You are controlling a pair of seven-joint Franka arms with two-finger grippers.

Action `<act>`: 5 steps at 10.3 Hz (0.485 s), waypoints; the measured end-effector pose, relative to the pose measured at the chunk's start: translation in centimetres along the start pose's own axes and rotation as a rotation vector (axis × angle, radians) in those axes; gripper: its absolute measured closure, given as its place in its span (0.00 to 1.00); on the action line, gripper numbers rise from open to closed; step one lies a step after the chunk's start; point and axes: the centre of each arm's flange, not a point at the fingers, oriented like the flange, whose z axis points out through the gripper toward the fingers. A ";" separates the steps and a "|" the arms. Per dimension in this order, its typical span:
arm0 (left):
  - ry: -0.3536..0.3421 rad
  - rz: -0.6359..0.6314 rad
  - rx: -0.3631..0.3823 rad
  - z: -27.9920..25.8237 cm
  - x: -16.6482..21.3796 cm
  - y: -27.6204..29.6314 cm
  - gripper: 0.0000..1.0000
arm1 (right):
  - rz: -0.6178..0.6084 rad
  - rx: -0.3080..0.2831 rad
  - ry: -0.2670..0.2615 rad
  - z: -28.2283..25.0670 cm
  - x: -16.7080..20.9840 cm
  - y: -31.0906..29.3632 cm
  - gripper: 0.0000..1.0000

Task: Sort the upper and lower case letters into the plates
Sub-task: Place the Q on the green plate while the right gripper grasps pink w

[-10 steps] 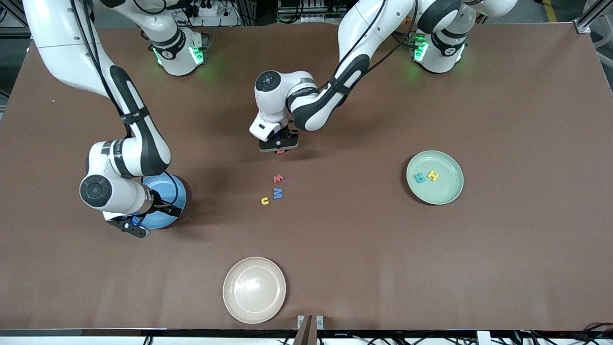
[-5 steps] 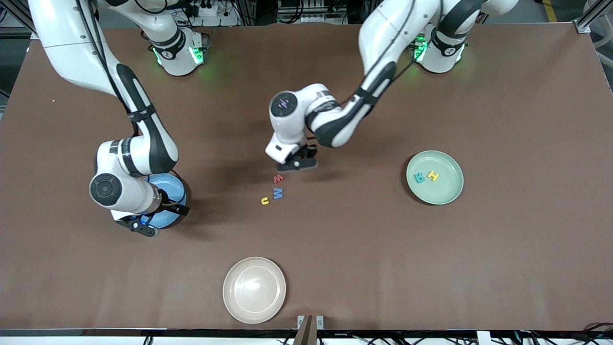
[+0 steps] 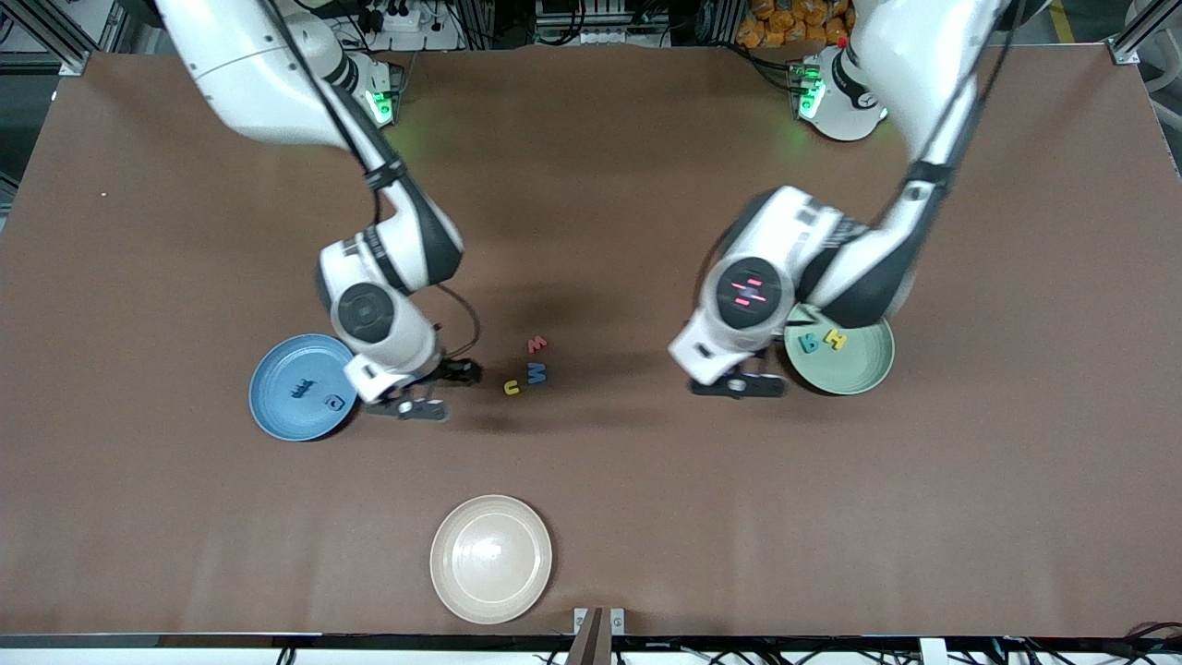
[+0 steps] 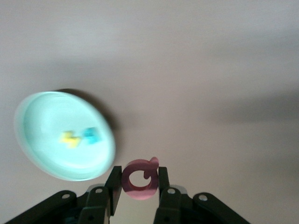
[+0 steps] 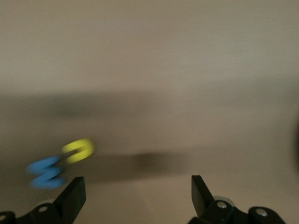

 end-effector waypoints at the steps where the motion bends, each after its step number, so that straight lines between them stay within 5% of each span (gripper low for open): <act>1: -0.026 0.046 -0.005 0.4 0.2 -5.6 0.64 | -0.091 0.002 0.002 0.1 -2.3 -4.0 0.00; 3: -0.039 0.090 -0.046 4.2 0.1 -16.2 0.64 | -0.260 -0.010 -0.018 1.6 -6.9 -10.1 0.00; 5: 0.015 0.065 -0.089 11.3 -1.8 -20.8 0.64 | -0.421 -0.030 -0.052 4.5 -8.5 -11.3 0.00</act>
